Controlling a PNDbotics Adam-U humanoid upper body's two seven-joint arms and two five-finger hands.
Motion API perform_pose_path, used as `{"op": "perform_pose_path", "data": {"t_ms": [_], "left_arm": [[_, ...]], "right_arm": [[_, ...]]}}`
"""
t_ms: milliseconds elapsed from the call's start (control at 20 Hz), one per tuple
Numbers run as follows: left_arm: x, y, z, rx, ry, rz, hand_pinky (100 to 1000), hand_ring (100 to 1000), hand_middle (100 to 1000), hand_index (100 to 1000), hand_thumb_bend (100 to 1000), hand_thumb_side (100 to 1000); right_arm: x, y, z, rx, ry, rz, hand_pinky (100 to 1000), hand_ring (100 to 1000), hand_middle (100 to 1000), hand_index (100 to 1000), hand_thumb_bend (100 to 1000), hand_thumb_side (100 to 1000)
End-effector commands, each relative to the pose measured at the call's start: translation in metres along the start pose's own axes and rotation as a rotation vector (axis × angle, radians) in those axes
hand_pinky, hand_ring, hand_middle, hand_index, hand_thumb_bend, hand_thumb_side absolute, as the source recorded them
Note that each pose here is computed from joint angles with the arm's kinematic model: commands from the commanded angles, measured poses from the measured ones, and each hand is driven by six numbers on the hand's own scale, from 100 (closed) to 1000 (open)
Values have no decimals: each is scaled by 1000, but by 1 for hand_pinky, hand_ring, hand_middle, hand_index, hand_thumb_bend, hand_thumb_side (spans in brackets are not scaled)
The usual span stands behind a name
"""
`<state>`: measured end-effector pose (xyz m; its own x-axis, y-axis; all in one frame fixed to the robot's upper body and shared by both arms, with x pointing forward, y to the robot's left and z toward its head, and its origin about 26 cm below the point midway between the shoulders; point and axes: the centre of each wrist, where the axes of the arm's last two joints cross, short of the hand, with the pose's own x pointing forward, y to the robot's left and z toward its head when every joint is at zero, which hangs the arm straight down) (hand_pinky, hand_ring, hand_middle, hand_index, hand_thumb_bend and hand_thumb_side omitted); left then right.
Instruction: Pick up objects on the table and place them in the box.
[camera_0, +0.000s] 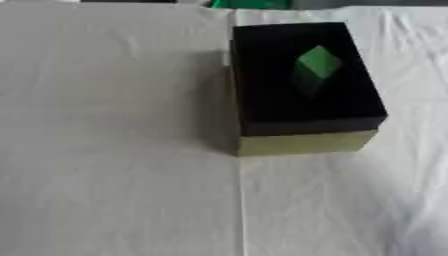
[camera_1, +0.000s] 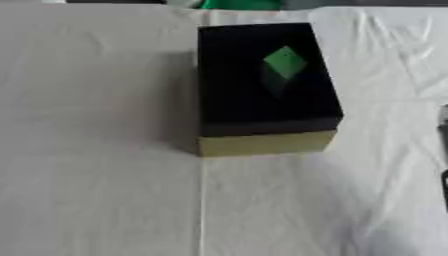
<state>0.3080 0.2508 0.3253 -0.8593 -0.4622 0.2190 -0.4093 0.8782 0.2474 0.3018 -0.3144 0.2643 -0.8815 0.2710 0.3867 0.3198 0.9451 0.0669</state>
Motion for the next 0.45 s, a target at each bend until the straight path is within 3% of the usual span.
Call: {"op": "perform_pose_path", "data": {"t_ms": [50,450], "left_arm": [[-2,16,5,80,-74,-26,620,710,740,836,553,700],[-24,23,55,211,24,0,613,698,728,837,565,764]], "right_arm": [[8,-5,-8,4,-48,25,864,795,815,813,100,1000],[7,-9,-8,-19,-58,37,865,797,817,814,100,1000]]}}
